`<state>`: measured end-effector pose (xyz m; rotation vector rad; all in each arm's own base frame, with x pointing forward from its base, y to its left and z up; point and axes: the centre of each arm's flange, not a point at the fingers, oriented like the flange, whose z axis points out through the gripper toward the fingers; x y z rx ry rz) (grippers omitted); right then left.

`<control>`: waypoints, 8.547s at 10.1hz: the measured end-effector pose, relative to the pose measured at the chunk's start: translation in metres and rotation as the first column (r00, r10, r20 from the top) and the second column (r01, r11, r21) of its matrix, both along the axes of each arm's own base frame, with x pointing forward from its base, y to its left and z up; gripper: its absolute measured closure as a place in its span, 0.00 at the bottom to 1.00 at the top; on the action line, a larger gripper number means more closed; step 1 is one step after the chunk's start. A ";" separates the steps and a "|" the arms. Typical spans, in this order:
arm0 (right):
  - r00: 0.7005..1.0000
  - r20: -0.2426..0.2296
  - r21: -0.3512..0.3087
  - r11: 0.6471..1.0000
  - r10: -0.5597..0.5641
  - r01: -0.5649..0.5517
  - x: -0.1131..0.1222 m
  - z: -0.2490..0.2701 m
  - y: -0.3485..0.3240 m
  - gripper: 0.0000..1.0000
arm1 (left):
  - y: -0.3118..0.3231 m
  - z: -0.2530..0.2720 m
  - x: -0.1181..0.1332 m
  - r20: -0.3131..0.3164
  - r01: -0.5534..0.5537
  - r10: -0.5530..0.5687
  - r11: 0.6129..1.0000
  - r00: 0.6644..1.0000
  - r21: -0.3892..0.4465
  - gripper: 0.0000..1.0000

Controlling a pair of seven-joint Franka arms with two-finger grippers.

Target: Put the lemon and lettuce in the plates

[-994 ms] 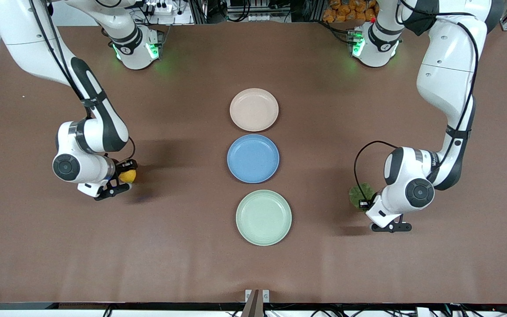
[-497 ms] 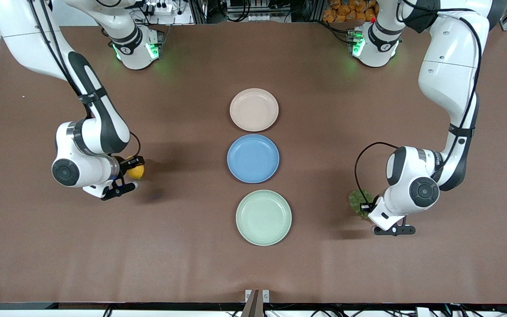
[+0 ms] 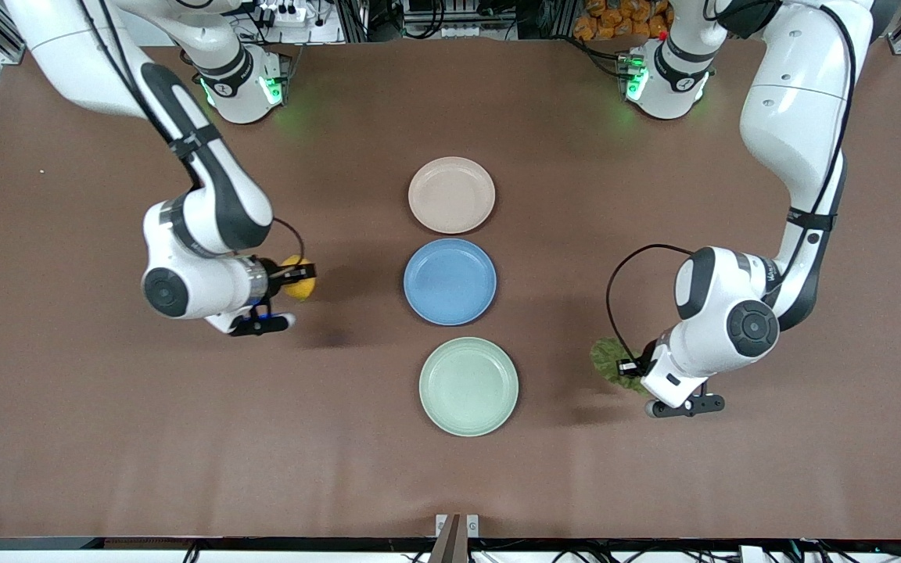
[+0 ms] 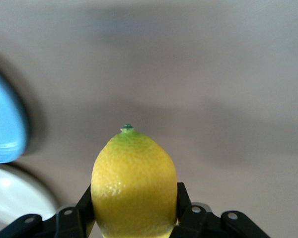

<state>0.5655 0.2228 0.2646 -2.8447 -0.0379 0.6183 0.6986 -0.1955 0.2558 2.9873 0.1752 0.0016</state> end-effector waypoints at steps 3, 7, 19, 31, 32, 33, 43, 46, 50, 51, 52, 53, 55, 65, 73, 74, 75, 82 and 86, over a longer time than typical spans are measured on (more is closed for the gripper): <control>0.988 -0.081 -0.021 0.991 -0.133 0.132 -0.044 0.022 0.097 0.35 | -0.051 0.016 -0.007 0.034 -0.023 0.025 0.999 0.999 -0.039 0.97; 0.965 -0.093 -0.062 0.969 -0.246 0.241 -0.090 0.011 0.174 0.35 | -0.121 0.019 -0.021 0.129 -0.094 0.109 0.989 0.986 -0.115 0.97; 0.944 -0.126 -0.118 0.949 -0.306 0.292 -0.151 -0.051 0.242 0.35 | -0.202 -0.030 -0.047 0.136 -0.290 0.333 0.920 0.933 -0.264 0.47; 0.981 0.078 -0.062 0.981 -0.180 0.185 -0.009 0.094 0.059 0.00 | -0.041 0.148 0.009 0.223 -0.075 0.079 0.997 0.972 -0.024 0.00; 0.985 0.102 -0.062 0.987 -0.141 0.147 0.016 0.118 0.012 0.00 | -0.021 0.168 0.007 0.213 -0.032 0.030 0.999 0.977 0.003 0.00; 0.985 0.114 -0.065 0.988 -0.133 0.141 0.037 0.143 -0.031 0.00 | -0.001 0.189 0.004 0.199 0.001 -0.006 1.000 0.980 0.027 0.00; 0.910 0.400 -0.228 0.950 -0.108 0.213 0.037 0.337 -0.167 0.00 | 0.125 0.352 -0.084 0.024 0.050 -0.053 0.992 0.998 0.119 0.00; 0.911 0.396 -0.238 0.946 -0.110 0.218 0.036 0.337 -0.171 0.00 | 0.129 0.370 -0.109 -0.015 0.052 -0.050 0.990 0.999 0.128 0.00; 0.912 0.398 -0.239 0.948 -0.102 0.211 0.034 0.339 -0.165 0.00 | 0.134 0.371 -0.115 -0.030 0.047 -0.044 0.990 0.999 0.131 0.00; 0.911 0.399 -0.242 0.947 -0.100 0.210 0.032 0.341 -0.163 0.00 | 0.137 0.372 -0.118 -0.031 0.042 -0.039 0.990 0.999 0.132 0.00; 0.912 0.400 -0.245 0.947 -0.096 0.207 0.030 0.341 -0.160 0.00 | 0.138 0.372 -0.123 -0.032 0.040 -0.036 0.990 0.999 0.134 0.00; 0.912 0.400 -0.248 0.947 -0.093 0.205 0.027 0.342 -0.159 0.00 | 0.139 0.375 -0.127 -0.029 0.038 -0.034 0.990 0.999 0.136 0.00; 0.912 0.399 -0.248 0.946 -0.097 0.209 0.025 0.343 -0.160 0.00 | 0.147 0.380 -0.132 -0.021 0.020 -0.017 0.992 1.000 0.123 0.00; 0.907 0.404 -0.237 0.943 -0.123 0.234 0.020 0.340 -0.171 0.00 | 0.144 0.373 -0.138 0.024 0.015 -0.018 0.993 1.000 0.117 0.00; 0.916 0.402 -0.234 0.966 -0.004 0.107 0.019 0.339 -0.162 0.00 | 0.151 0.401 -0.155 0.064 -0.002 -0.006 0.993 0.998 0.121 0.00; 0.916 0.401 -0.234 0.967 0.005 0.098 0.019 0.339 -0.161 0.00 | 0.151 0.402 -0.155 0.066 -0.003 -0.005 0.993 0.998 0.121 0.00; 0.916 0.401 -0.234 0.968 0.011 0.091 0.019 0.339 -0.158 0.00 | 0.151 0.402 -0.155 0.067 -0.004 -0.004 0.993 0.998 0.121 0.00; 0.916 0.400 -0.233 0.969 0.016 0.085 0.018 0.339 -0.156 0.00 | 0.154 0.406 -0.155 0.074 -0.010 0.001 0.993 0.997 0.120 0.00; 0.916 0.400 -0.233 0.969 0.016 0.084 0.018 0.339 -0.156 0.00 | 0.154 0.401 -0.152 0.065 -0.009 0.001 0.993 0.998 0.120 0.00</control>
